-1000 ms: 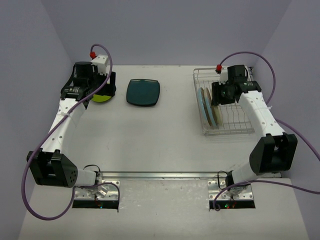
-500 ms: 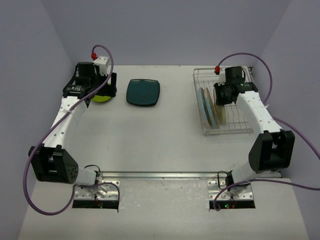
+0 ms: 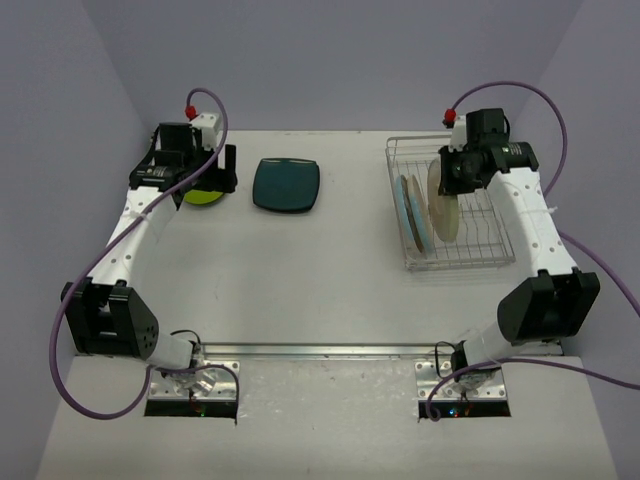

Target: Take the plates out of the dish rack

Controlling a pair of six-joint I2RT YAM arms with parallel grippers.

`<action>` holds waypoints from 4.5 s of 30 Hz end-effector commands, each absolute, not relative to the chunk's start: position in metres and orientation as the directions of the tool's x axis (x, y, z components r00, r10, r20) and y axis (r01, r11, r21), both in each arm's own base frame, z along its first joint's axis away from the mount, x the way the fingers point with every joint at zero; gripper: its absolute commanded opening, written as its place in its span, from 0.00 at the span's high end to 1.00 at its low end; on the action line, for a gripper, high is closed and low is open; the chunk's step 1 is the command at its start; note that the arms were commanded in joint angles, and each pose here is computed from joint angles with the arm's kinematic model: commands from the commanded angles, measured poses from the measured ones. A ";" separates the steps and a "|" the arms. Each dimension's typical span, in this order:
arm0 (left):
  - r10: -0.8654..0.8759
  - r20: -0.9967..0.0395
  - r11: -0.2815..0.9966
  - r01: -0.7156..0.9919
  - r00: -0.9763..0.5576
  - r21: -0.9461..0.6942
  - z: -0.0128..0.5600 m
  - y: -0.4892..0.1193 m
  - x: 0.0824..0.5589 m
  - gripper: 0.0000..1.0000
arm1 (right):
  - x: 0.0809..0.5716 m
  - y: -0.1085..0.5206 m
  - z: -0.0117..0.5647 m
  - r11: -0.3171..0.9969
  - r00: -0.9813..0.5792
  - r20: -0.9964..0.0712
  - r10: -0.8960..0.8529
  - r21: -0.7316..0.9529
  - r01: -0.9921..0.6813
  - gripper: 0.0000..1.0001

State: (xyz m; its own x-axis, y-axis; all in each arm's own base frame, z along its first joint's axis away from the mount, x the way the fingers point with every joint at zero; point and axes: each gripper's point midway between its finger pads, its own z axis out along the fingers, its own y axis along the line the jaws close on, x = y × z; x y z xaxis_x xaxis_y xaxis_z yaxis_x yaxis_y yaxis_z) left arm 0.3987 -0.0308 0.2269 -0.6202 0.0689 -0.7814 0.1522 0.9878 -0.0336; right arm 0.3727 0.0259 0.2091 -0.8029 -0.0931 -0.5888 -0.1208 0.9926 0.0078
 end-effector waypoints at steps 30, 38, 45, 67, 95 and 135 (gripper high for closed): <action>-0.336 -0.601 0.467 0.426 -0.725 -0.775 0.341 -0.072 0.374 0.10 | 0.293 0.318 0.435 0.134 0.900 -0.126 -0.417 -0.988 -0.077 1.00; -0.279 -0.462 0.373 0.348 -0.842 -0.860 0.297 -0.083 0.339 0.13 | 0.253 0.370 0.416 0.163 0.952 0.120 -0.283 -0.972 0.171 1.00; -0.229 -0.409 0.401 0.298 -0.883 -0.867 0.260 -0.081 0.329 0.22 | 0.243 0.375 0.410 0.225 0.933 0.232 -0.274 -0.928 0.296 1.00; -0.102 -0.343 0.236 0.312 -0.934 -0.920 0.240 -0.118 0.287 0.54 | 0.238 0.368 0.383 0.183 0.904 0.306 -0.299 -0.911 0.369 1.00; -0.233 -0.429 0.658 0.184 -0.873 -0.731 0.161 0.017 0.310 1.00 | 0.268 0.273 0.255 -0.055 0.768 -0.026 -0.640 -0.995 -0.080 0.01; -0.115 -0.414 0.991 -0.076 -0.903 -0.110 0.004 0.083 0.374 0.70 | 0.275 0.249 0.240 -0.024 0.627 -0.191 -0.755 -0.948 -0.317 0.01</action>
